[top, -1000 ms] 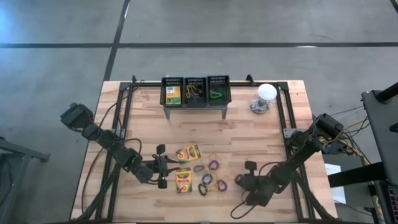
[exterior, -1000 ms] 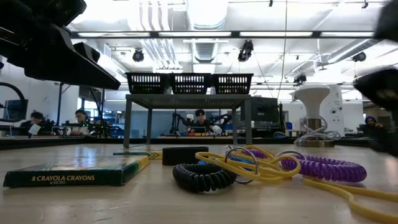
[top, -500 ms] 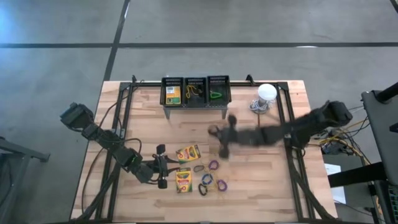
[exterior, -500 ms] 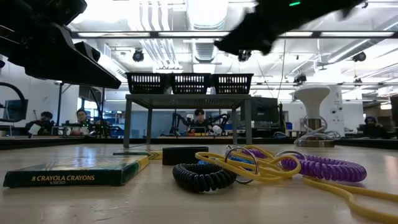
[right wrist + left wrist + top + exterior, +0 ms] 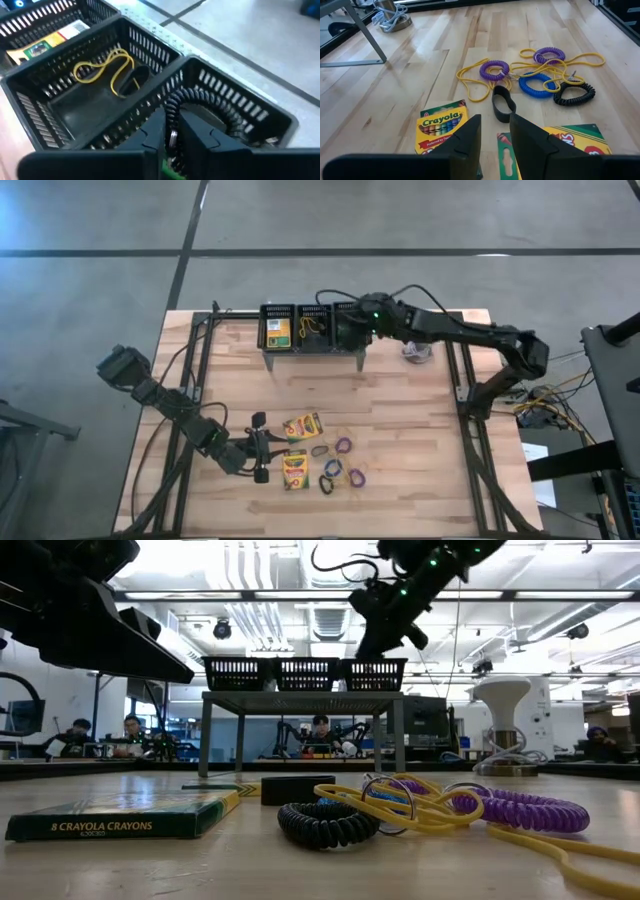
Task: Pick & Place Office Desk Supplies
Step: Put the black spring key chain into the right black bin, then put the top crayon box into the left black bin
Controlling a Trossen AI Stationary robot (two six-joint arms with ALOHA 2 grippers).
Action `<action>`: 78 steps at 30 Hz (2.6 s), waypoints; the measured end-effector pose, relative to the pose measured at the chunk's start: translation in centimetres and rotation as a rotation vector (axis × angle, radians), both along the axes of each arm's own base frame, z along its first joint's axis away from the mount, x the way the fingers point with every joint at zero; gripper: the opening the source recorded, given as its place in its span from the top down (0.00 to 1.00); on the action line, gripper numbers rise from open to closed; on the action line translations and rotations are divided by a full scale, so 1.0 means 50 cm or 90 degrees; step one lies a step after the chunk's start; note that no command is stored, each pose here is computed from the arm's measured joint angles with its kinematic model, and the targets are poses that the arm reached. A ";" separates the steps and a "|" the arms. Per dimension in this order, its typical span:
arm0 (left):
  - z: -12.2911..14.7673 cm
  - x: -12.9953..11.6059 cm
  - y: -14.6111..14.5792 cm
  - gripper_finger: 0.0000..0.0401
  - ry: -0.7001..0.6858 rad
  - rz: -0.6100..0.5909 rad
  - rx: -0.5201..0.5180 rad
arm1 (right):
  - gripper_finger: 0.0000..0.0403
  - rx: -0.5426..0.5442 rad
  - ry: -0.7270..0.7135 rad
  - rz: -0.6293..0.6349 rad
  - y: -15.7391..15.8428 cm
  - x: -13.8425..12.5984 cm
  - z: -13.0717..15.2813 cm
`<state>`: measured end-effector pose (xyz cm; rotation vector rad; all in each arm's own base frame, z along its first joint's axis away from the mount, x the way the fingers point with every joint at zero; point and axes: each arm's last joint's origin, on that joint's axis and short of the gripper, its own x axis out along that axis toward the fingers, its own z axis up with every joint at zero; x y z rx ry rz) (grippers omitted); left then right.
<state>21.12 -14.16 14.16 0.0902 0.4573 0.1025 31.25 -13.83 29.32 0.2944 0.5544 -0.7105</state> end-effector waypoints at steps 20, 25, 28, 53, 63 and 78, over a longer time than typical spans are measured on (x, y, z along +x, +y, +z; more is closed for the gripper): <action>-0.001 0.000 0.000 0.73 0.003 -0.001 -0.010 | 0.61 -0.112 0.125 0.074 0.192 0.013 0.065; -0.001 0.000 -0.001 0.73 0.003 -0.002 -0.011 | 0.64 -0.119 0.160 0.171 0.342 -0.004 -0.009; 0.000 0.000 -0.001 0.73 0.001 -0.002 -0.012 | 0.66 -0.122 0.165 0.207 0.419 -0.028 -0.072; 0.072 0.079 0.017 0.73 -0.003 0.011 0.012 | 0.70 -0.136 -0.054 0.219 0.497 -0.151 -0.295; 0.178 0.100 0.007 0.73 0.179 0.083 0.031 | 0.70 -0.139 -0.049 0.220 0.496 -0.153 -0.300; 0.133 0.046 0.015 0.73 0.169 0.290 -0.057 | 0.70 -0.274 -0.015 0.256 0.476 -0.125 -0.292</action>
